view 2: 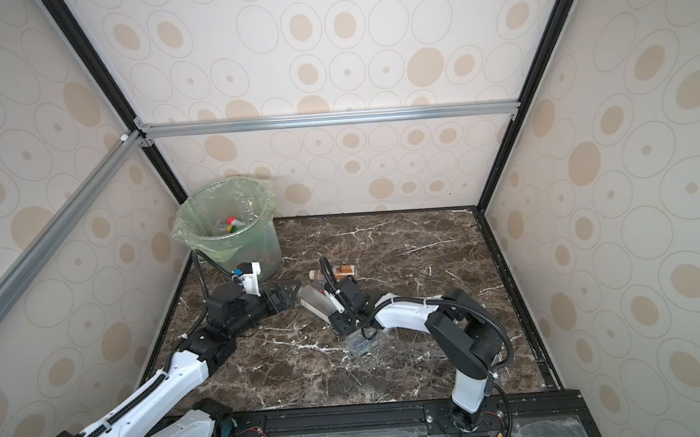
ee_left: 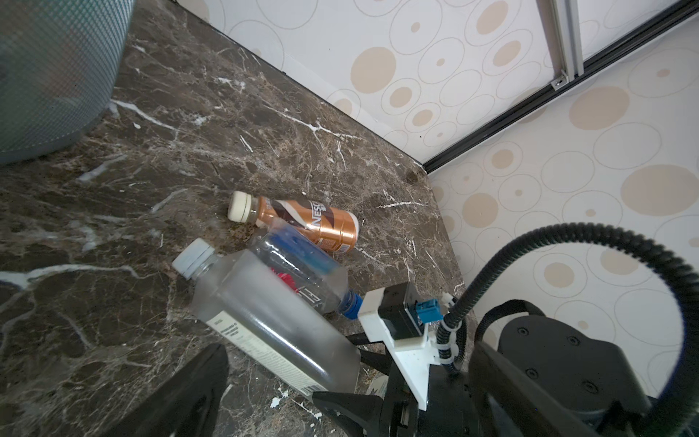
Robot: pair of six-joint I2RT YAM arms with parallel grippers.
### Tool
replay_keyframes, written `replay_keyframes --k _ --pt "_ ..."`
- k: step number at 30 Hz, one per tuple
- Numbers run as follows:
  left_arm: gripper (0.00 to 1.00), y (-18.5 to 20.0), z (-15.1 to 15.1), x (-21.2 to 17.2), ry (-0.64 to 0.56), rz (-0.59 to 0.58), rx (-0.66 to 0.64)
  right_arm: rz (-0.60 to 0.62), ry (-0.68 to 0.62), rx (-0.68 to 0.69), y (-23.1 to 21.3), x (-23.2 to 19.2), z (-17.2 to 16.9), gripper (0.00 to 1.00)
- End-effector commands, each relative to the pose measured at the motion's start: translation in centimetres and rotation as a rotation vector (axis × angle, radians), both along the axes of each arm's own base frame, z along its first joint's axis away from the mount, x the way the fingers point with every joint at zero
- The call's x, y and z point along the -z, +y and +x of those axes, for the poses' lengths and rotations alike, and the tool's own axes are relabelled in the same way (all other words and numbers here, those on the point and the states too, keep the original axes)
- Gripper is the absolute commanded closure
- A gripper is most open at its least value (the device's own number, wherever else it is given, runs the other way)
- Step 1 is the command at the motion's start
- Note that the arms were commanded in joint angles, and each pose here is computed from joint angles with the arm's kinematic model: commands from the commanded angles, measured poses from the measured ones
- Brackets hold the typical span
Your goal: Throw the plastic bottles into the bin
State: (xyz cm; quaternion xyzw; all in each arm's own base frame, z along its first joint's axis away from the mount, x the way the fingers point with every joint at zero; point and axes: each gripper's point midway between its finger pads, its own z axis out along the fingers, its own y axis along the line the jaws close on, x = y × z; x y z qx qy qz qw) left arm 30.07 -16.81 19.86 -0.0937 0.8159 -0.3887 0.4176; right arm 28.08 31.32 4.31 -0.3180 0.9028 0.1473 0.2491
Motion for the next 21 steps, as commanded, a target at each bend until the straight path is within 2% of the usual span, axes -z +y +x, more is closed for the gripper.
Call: replay_keyframes --k 1,8,21 --pt "0.01 -0.2 0.3 -1.3 -0.022 -0.086 0.009 0.023 -0.003 -0.031 0.8 -0.7 -0.3 0.45" --pt "0.01 -0.1 0.6 -1.6 -0.019 -0.130 0.005 0.079 -0.035 -0.044 1.3 -3.5 -0.3 0.50" --pt "0.01 0.4 1.0 -3.9 -0.059 -0.170 -0.018 0.136 -0.165 -0.051 1.4 -9.7 0.7 0.52"
